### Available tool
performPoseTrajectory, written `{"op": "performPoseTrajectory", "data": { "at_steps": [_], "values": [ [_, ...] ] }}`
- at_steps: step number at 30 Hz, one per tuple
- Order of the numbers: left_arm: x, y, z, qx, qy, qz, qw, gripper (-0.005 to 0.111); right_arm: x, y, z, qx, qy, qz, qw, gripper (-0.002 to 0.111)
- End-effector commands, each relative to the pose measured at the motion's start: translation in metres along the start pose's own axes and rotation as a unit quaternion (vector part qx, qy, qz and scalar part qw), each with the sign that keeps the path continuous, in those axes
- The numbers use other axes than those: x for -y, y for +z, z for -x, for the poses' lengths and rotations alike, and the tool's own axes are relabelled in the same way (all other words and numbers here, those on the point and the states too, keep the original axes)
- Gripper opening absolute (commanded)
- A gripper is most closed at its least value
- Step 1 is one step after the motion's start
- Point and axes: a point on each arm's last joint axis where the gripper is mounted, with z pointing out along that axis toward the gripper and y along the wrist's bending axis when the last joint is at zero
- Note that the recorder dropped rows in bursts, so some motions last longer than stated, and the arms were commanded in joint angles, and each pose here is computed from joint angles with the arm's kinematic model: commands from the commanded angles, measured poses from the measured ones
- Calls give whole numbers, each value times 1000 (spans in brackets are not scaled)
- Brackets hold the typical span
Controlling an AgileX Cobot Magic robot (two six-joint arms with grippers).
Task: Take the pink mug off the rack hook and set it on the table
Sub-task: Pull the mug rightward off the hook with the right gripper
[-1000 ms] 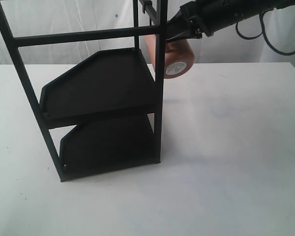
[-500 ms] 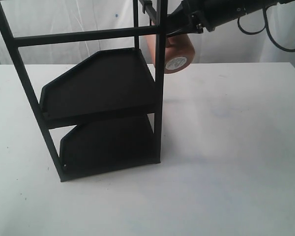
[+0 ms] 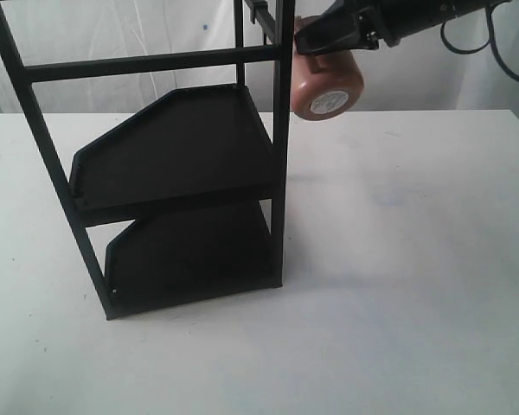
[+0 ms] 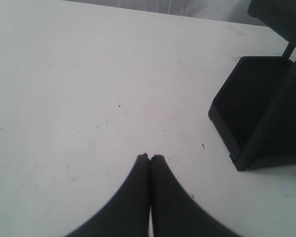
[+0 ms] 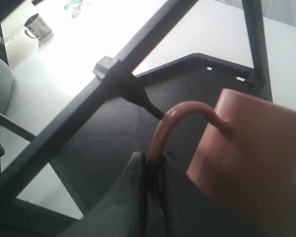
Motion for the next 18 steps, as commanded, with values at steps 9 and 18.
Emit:
{"op": "performPoseTrajectory", "data": {
  "at_steps": [9,18],
  "values": [
    [0,0,-1,0,0,-5,1000,0,5,-19,-4,-17,-23,-37,999,0],
    [0,0,-1,0,0,-5,1000,0,18,-28,-63,53,-83,0,995,0]
  ]
}}
